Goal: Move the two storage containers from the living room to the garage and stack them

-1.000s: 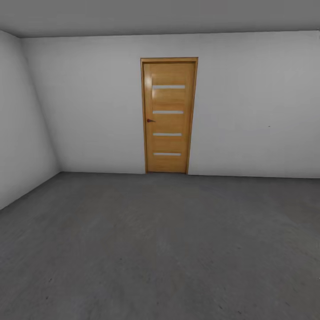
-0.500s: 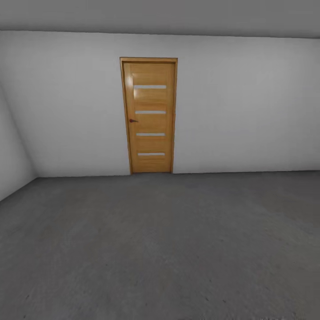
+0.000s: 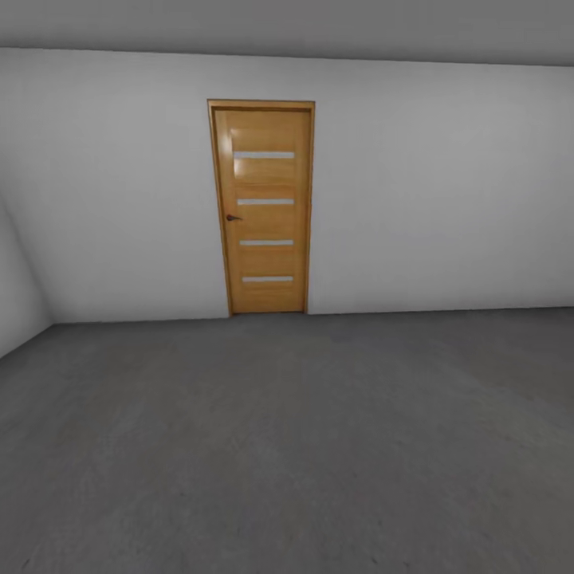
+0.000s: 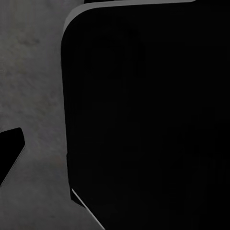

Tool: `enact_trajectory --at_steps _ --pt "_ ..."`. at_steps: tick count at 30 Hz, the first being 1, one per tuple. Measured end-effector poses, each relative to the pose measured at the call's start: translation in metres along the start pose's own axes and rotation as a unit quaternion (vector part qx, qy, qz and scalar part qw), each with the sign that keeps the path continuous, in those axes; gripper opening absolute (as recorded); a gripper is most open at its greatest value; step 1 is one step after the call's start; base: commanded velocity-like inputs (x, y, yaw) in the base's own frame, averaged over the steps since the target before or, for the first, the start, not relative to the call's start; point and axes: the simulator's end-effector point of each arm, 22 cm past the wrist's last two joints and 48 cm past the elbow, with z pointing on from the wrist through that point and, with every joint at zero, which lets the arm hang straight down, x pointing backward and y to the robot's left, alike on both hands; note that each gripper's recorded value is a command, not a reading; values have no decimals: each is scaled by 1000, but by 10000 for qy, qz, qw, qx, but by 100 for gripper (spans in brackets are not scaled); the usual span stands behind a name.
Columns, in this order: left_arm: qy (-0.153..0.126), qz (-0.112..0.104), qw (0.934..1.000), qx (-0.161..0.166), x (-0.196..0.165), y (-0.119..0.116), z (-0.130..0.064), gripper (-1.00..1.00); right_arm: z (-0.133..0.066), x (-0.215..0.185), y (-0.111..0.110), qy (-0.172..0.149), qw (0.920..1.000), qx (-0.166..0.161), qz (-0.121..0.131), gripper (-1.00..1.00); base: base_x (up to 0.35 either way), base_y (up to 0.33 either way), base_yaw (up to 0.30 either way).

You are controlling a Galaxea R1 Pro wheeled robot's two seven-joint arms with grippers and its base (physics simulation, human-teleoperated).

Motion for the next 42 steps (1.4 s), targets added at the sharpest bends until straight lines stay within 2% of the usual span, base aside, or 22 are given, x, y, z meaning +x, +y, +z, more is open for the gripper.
enact_trajectory --at_steps 9,15,19,42 --pt "4 -5 10000 -7 0 1 0 100 0 0 0 2 10000 2 -3 100 323 0 0" --pt "4 -111 9999 -10 0 2 0 100 0 0 0 1 10000 -7 0 100 323 0 0" --pt "3 -119 9999 -9 0 1 0 100 0 -1 -5 -24 9999 67 -118 100 323 0 0" --pt "4 -132 9999 -11 0 2 0 100 0 -1 -3 -26 9999 55 -139 100 323 0 0"
